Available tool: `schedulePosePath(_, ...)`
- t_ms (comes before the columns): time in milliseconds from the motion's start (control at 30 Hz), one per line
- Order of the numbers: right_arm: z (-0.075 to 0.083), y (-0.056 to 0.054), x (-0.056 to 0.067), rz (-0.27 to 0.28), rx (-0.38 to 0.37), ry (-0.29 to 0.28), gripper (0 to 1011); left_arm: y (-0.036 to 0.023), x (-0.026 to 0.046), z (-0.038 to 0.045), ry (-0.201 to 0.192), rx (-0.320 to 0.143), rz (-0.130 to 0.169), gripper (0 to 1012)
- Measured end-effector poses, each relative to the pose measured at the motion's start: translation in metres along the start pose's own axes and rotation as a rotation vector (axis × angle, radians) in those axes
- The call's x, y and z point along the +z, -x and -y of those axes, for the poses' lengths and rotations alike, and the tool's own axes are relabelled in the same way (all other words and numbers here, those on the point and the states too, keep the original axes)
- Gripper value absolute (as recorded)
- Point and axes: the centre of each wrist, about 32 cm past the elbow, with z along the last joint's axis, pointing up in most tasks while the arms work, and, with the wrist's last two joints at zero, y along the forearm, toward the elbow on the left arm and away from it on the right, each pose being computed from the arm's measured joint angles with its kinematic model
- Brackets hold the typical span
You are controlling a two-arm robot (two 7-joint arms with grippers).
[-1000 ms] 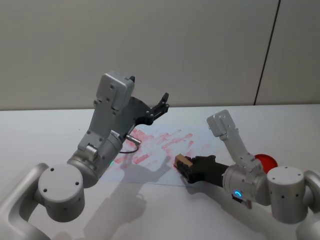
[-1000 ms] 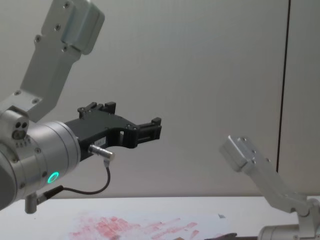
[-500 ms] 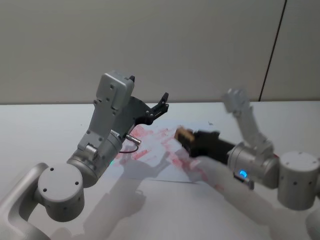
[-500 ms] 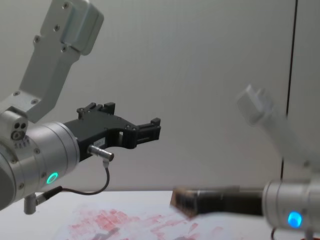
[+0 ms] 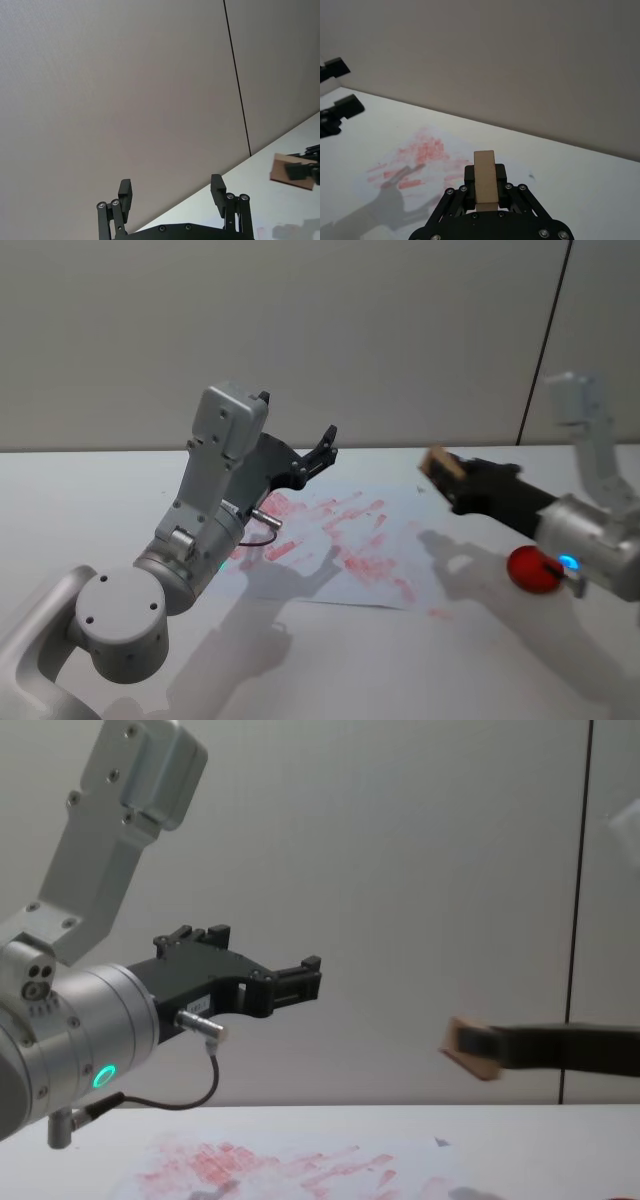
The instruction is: Use the one hand to pick up the stamp and affix it onto the A4 paper.
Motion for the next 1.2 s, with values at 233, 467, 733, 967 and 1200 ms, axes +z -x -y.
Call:
schedulePosePath(233,0.027,-0.018,-0.009,0.005,-0.072,0.046,220,0.0,0.0,0.0,0.0,0.0,0.0,1001)
schedulePosePath(467,0.052,-0.034,-0.021,0.017,-0.15,0.102,220,0.0,0.0,0.0,0.0,0.0,0.0,1002)
schedulePosePath(733,0.062,-0.043,-0.031,0.031,-0.184,0.141,220,0.0,0.0,0.0,0.0,0.0,0.0,1001)
schedulePosePath(967,0.06,-0.047,-0.038,0.042,-0.181,0.172,220,0.0,0.0,0.0,0.0,0.0,0.0,1002)
schedulePosePath(1200,0.054,-0.047,-0.045,0.048,-0.166,0.202,220,0.0,0.0,0.0,0.0,0.0,0.0,1001)
